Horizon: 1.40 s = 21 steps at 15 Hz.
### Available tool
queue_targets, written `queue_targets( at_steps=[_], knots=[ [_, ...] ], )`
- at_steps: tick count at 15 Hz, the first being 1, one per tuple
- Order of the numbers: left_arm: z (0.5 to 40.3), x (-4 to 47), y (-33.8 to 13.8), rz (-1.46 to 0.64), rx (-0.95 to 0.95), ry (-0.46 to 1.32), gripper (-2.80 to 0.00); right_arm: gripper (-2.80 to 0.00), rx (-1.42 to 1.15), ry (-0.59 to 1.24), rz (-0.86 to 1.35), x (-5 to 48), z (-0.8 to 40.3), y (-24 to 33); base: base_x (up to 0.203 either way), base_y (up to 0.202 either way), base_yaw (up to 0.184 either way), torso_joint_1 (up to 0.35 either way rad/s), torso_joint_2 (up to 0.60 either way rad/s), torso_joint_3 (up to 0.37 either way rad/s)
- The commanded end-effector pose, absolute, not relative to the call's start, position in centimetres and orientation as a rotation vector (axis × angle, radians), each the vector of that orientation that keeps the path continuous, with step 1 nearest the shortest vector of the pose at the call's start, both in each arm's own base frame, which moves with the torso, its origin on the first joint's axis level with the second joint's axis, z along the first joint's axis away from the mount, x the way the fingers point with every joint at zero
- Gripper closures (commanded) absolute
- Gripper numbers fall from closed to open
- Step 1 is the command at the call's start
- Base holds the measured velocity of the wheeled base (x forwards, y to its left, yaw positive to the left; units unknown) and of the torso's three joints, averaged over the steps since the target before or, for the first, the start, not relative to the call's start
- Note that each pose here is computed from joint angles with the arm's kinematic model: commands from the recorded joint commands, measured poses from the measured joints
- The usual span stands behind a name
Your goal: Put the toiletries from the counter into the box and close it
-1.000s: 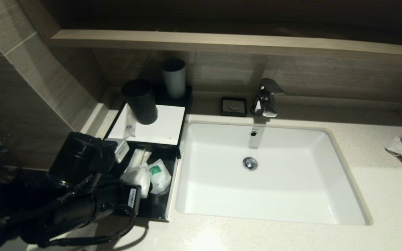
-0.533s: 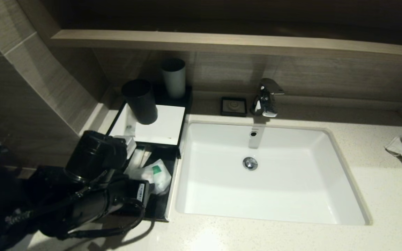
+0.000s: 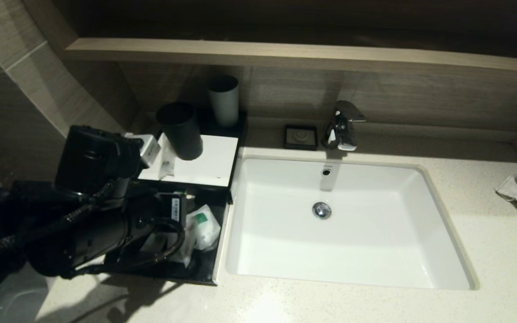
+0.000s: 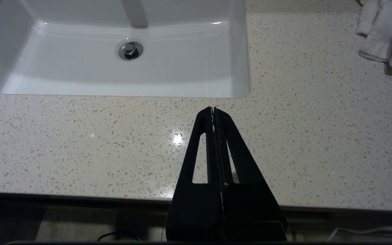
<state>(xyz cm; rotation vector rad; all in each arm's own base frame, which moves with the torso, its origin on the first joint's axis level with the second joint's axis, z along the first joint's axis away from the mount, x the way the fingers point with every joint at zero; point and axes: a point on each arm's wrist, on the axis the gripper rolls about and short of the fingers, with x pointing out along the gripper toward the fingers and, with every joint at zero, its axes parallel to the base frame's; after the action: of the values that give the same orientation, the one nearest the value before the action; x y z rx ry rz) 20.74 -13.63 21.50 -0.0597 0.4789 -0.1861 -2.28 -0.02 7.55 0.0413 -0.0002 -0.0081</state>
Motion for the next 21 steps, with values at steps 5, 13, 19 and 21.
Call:
queue_targets(
  at_steps=[5,13,19,21],
  knots=[
    [21.8,24.6,-13.2,-0.082,-0.08,0.465,0.0,0.0,0.041,0.0,-0.008,-2.3,7.5,0.0,0.0,0.0,0.0,0.0,0.0,0.0],
    [22.6,26.9,-13.2,-0.004,-0.093,0.42,-2.8,0.0,0.041,0.0,-0.008,-2.3,7.5,0.0,0.0,0.0,0.0,0.0,0.0,0.0],
    [22.3,28.2,-13.2,0.038,-0.089,0.417,-2.8,0.0,0.041,0.0,-0.009,-2.3,7.5,0.0,0.0,0.0,0.0,0.0,0.0,0.0],
    [22.3,28.3,-13.3,0.039,-0.091,0.416,-2.8,0.0,0.041,0.0,-0.008,-2.3,7.5,0.0,0.0,0.0,0.0,0.0,0.0,0.0]
  ],
)
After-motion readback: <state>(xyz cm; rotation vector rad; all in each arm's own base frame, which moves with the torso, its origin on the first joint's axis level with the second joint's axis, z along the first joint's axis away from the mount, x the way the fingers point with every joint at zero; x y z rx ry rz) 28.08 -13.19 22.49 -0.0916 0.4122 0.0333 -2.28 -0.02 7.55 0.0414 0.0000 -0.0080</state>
